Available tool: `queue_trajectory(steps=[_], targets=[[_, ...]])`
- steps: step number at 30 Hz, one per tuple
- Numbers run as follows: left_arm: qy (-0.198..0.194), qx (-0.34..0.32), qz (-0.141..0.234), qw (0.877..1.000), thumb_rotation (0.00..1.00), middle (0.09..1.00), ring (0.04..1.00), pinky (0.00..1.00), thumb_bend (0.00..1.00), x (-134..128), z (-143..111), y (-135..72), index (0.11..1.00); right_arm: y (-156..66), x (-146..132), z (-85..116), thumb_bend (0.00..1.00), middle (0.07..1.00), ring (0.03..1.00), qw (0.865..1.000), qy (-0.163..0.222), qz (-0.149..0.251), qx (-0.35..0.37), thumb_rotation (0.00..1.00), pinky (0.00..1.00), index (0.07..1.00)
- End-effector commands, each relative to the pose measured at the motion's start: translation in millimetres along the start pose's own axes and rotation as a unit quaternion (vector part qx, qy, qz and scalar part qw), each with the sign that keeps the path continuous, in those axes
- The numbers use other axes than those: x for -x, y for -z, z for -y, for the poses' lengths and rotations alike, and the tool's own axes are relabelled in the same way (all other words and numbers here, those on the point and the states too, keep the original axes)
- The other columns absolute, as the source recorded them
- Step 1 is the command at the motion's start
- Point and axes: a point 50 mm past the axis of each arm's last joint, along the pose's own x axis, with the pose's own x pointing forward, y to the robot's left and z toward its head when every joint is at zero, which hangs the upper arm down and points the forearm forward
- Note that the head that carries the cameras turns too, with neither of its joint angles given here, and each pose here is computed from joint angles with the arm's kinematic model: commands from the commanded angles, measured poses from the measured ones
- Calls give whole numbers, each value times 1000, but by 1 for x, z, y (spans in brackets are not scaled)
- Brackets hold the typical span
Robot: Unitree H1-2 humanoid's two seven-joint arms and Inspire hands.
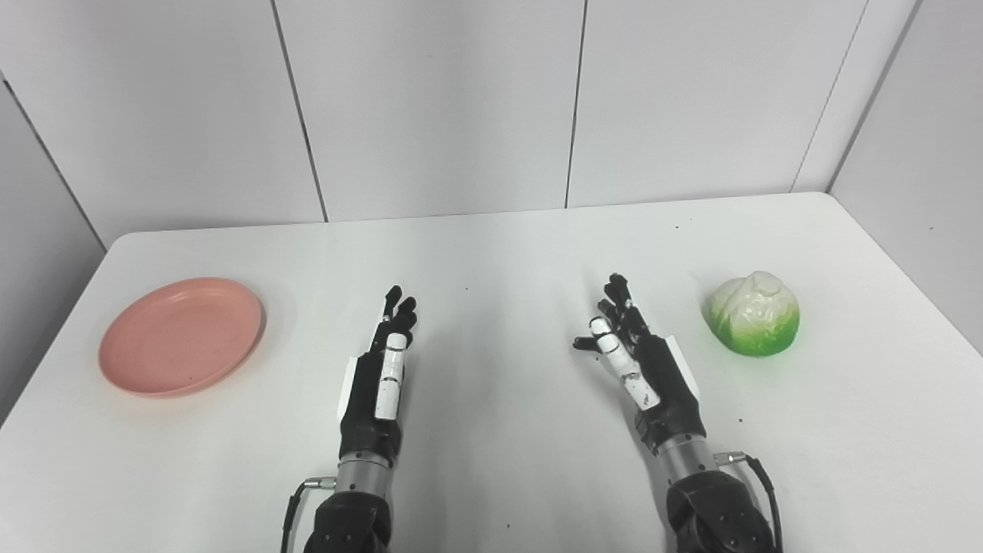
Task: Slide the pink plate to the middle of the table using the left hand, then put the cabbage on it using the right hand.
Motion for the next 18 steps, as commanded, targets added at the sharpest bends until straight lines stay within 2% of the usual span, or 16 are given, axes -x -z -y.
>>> queue_trajectory(steps=[1,3,7,14,18], targets=[[5,15,35,999,1000,988,991,996,578,-5,-7,-8,985,-21,-9,-4,601,1000,1000,999,-10,45,-5,731,918,1000],[10,30,44,999,991,999,999,1000,587,-8,-10,-11,998,-22,-6,-2,621,1000,1000,999,-12,44,-5,732,987,1000],[19,29,35,999,998,1000,1000,1000,589,-8,-13,-18,1000,-27,-2,0,653,1000,1000,999,-11,37,-12,730,999,1000],[36,24,29,999,1000,1000,1000,1000,628,-5,-14,-14,1000,-28,-6,5,608,1000,1000,998,14,52,14,724,1000,1000],[41,35,23,998,1000,1000,1000,1000,651,-4,-14,-13,1000,-27,-7,6,595,1000,1000,998,9,56,0,711,1000,1000]])
